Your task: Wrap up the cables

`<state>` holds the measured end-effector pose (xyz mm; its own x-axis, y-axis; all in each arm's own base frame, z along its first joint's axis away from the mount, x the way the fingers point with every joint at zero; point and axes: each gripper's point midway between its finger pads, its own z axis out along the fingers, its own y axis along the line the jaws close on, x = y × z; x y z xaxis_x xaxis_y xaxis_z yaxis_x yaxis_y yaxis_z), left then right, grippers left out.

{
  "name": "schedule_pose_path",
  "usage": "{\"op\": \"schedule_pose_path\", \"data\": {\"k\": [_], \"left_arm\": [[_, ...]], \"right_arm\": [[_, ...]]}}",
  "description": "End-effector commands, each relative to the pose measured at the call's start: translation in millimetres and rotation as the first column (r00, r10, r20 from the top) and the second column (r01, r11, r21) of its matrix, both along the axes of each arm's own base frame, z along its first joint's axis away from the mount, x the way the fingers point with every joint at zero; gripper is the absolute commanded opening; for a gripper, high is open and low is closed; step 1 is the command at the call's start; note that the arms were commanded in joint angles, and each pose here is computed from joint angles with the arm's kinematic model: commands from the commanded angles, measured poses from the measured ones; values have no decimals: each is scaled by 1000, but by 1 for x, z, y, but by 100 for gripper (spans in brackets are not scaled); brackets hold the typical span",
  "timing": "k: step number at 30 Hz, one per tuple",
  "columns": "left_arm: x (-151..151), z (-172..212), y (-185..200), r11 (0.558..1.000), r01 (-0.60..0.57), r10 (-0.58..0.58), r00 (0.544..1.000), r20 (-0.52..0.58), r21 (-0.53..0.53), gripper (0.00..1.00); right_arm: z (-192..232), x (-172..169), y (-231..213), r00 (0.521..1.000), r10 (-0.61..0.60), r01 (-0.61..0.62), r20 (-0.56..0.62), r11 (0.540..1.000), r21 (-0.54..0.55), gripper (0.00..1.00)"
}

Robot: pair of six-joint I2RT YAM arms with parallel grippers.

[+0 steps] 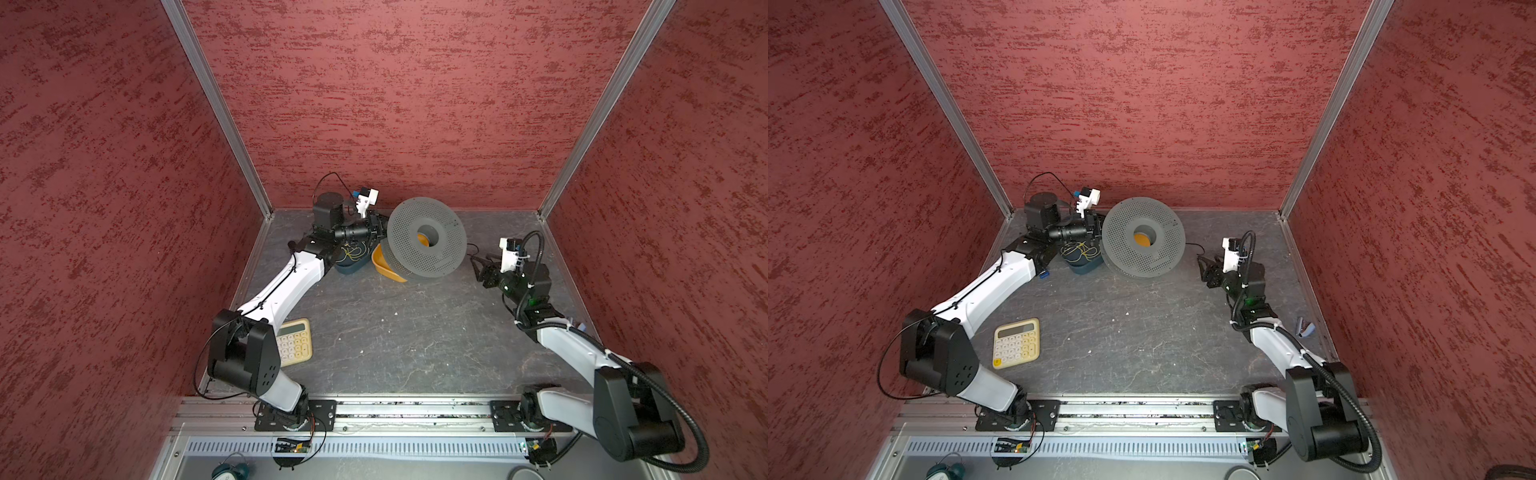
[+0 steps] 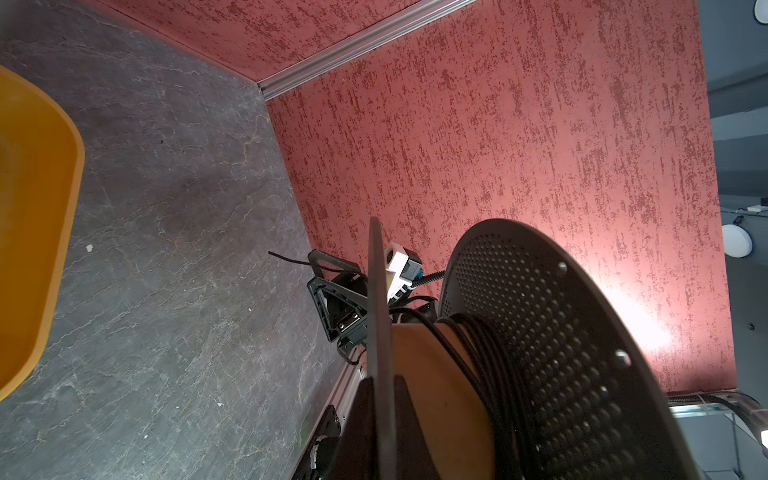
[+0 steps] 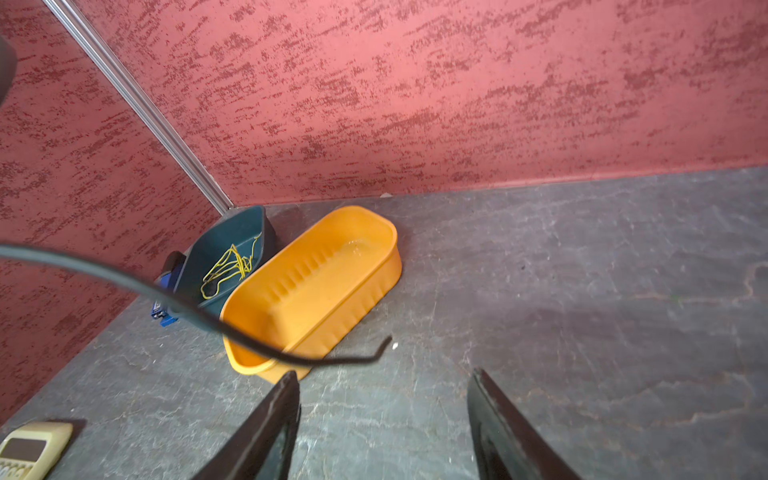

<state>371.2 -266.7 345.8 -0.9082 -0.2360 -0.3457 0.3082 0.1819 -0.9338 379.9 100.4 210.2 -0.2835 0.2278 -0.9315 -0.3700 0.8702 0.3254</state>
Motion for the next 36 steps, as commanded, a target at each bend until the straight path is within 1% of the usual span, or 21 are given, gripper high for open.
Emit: {"op": "schedule_pose_path", "data": {"k": [1,4,6,8,10,13,14,18,22,23,24,25,26,27,28,30,33,36], "left_arm": [[-4,21,-1,999,29,-27,998,64,-38,0],[-3,20,-2,999,31,-29,998,61,-41,0],[-3,21,-2,998,38,-36,998,59,-47,0],[-2,22,-3,998,43,-40,998,55,-51,0],[2,21,-1,998,34,-32,998,52,-52,0],[11,19,3,998,1,1,1000,29,-63,0],[15,19,5,997,-13,14,1000,20,-71,0],[33,17,8,994,-74,73,997,-13,-86,0],[40,16,4,992,-70,67,997,-28,-105,0],[41,16,4,992,-69,66,997,-31,-108,0],[40,15,3,992,-64,61,998,-32,-109,0],[39,15,2,992,-64,60,998,-32,-107,0],[38,15,2,992,-63,60,998,-31,-106,0],[36,15,2,992,-62,59,998,-31,-106,0],[35,15,3,993,-63,60,998,-32,-105,0],[32,16,3,993,-62,59,998,-28,-104,0],[26,19,5,993,-61,59,998,-23,-104,0],[20,20,6,993,-60,58,998,-22,-100,0]], "right_arm": [[25,9,-1,994,-12,16,105,999,-34,62],[27,14,2,993,4,0,115,999,-35,59],[25,19,6,994,22,-19,105,999,-33,53],[21,21,10,995,35,-33,88,999,-28,40],[16,21,12,997,31,-30,66,999,-17,24],[7,12,13,999,7,-6,41,999,-33,6],[6,8,14,999,4,-3,40,999,-34,1],[-2,-11,20,1000,1,-1,13,999,-49,0],[-7,-30,14,1000,-19,20,21,999,-29,0],[-7,-33,12,999,-26,27,32,999,-26,8],[-9,-36,10,998,-37,38,44,999,-27,25],[-11,-38,7,998,-47,49,49,998,-35,46],[-12,-37,5,997,-57,59,52,997,-42,57],[-12,-34,4,996,-69,71,50,996,-50,65],[-13,-31,4,996,-72,75,45,995,-58,70],[-10,-23,4,995,-80,83,51,995,-63,75],[-7,-10,4,992,-96,101,79,993,-60,75],[-2,2,8,991,-84,89,106,995,-48,75]]}}
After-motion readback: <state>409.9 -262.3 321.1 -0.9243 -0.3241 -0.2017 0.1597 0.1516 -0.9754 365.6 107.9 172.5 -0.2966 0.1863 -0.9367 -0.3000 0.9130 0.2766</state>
